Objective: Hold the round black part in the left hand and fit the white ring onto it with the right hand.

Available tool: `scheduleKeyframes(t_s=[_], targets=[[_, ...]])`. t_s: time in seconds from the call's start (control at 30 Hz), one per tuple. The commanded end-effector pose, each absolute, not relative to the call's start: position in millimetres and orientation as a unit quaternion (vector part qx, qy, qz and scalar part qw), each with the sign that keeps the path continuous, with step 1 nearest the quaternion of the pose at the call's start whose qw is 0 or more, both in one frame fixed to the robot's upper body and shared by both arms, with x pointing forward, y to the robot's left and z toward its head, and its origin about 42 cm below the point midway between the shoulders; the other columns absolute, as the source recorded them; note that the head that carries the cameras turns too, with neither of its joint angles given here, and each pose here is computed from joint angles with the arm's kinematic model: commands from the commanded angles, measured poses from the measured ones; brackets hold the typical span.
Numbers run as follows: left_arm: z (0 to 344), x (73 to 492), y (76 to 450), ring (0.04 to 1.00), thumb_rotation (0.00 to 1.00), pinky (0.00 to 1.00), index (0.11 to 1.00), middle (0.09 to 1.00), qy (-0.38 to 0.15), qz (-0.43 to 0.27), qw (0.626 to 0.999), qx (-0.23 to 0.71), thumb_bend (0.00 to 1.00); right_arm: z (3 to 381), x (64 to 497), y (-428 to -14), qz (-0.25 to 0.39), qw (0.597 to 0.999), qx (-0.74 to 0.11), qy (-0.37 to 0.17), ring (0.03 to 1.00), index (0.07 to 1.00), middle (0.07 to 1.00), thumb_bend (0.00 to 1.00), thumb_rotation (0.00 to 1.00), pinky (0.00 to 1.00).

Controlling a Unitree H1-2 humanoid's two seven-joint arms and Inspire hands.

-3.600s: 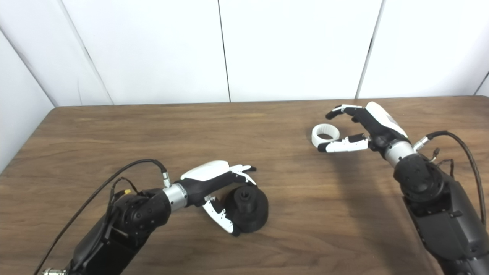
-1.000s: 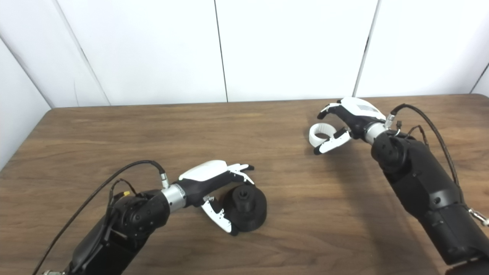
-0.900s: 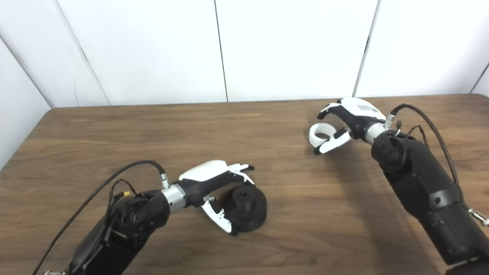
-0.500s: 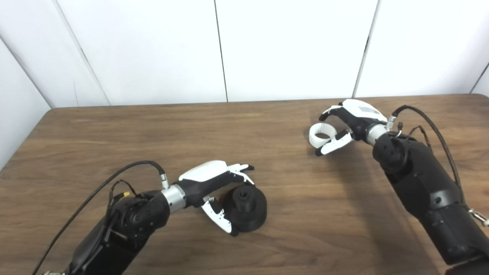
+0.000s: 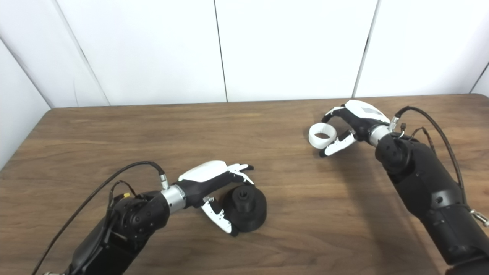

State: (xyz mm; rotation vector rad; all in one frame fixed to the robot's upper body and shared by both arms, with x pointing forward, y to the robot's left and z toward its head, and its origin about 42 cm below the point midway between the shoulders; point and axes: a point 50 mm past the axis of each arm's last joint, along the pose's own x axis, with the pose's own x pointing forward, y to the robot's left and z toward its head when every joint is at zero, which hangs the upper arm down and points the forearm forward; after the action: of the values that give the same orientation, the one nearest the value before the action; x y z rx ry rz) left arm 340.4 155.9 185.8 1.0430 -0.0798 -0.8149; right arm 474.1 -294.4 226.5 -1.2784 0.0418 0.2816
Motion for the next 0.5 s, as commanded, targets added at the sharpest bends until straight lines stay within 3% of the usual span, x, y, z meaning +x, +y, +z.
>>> scheduleKeyframes(t_s=[0.0,0.47], targets=[[183.9,338.9,159.2,1.0,0.19,0.95,0.711,1.0,-0.021,-0.386,0.784,0.485,0.9,263.3,485.3,-292.3,0.107,0.793,-0.599,-0.037,0.99,0.759,0.908,0.93,0.35,1.0],[185.1,339.9,156.9,1.0,0.19,0.97,0.708,1.0,-0.023,-0.385,0.784,0.486,0.89,256.1,486.7,-289.2,0.116,0.791,-0.6,-0.029,0.977,0.754,0.901,0.95,0.35,1.0]])
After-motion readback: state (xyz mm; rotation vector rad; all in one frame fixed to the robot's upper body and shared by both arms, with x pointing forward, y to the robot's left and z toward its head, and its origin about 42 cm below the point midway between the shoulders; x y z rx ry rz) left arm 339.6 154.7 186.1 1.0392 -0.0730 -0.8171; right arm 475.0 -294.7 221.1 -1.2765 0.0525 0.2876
